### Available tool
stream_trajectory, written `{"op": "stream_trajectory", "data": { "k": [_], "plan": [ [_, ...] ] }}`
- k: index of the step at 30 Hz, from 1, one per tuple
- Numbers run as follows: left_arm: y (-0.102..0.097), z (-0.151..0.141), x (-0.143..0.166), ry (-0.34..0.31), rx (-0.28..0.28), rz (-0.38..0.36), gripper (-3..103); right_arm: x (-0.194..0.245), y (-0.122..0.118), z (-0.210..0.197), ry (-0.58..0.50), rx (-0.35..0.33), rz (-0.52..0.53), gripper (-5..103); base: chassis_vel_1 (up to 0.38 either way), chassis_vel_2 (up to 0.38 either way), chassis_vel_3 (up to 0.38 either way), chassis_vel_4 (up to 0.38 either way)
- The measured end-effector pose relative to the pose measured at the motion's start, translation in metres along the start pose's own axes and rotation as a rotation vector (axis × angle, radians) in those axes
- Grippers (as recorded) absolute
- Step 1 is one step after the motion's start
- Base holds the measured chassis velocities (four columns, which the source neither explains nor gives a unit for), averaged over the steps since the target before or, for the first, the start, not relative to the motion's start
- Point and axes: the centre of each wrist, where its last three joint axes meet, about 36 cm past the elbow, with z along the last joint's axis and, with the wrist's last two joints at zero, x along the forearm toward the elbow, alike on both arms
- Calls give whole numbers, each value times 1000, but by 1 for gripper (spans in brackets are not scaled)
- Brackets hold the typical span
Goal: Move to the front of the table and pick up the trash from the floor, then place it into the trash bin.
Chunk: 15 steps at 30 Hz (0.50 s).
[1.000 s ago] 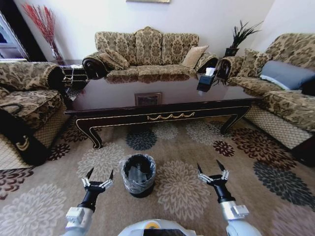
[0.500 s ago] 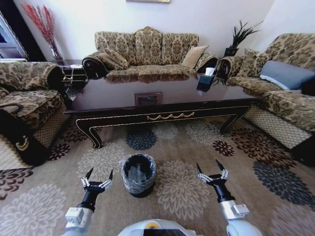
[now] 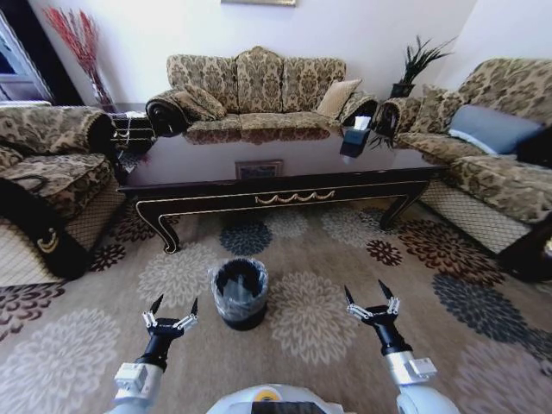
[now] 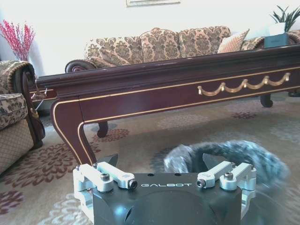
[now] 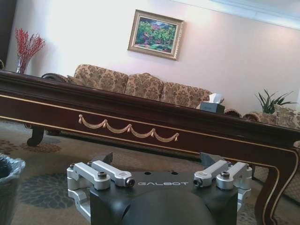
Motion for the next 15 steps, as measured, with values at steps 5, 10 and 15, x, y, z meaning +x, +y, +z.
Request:
{"op": "stream_trajectory", "data": {
  "k": [5,10,15],
  "plan": [
    [0,0,0,0,0,0,100,0,0,0,0,0,0,100,288,-299,-278,309],
    [0,0,0,1,1,0,100,0,0,0,0,0,1,100,328,-348,-326,339],
    [0,0,0,1,1,0,100,0,0,0,0,0,1,100,357,-373,-358,369]
  ]
}}
